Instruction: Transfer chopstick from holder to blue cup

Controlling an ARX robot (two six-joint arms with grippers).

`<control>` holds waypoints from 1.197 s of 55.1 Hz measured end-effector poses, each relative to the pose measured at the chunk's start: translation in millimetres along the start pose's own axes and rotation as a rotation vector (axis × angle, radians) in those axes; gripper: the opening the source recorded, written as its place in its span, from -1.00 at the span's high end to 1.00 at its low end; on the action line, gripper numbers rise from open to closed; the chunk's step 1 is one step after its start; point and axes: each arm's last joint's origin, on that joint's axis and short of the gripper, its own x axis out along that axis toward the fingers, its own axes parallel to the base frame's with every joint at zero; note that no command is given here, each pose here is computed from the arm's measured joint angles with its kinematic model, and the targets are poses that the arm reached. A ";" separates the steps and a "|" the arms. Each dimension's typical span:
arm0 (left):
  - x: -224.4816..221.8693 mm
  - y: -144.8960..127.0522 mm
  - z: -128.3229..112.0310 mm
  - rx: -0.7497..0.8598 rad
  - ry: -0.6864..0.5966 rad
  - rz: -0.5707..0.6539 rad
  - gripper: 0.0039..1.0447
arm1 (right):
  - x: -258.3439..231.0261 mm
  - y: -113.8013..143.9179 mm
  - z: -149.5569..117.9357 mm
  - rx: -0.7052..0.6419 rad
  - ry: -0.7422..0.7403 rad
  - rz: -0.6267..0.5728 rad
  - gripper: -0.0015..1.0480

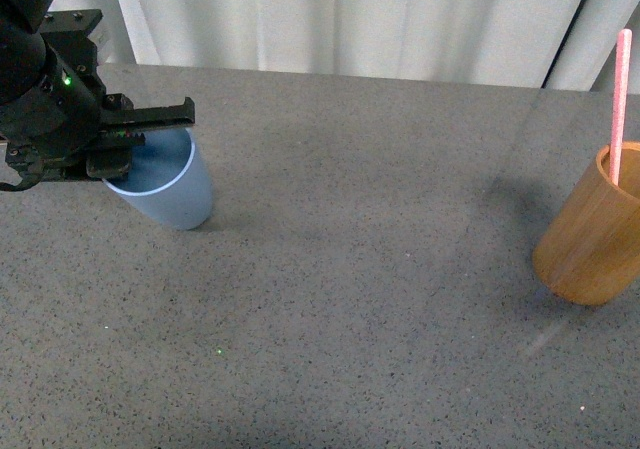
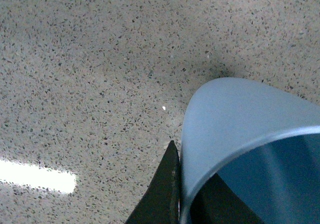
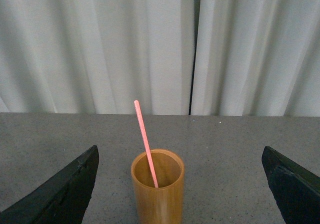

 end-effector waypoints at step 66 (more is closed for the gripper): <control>-40.7 -171.7 -76.4 0.347 0.023 -0.196 0.94 | 0.0 0.0 0.0 0.000 0.000 0.000 -0.81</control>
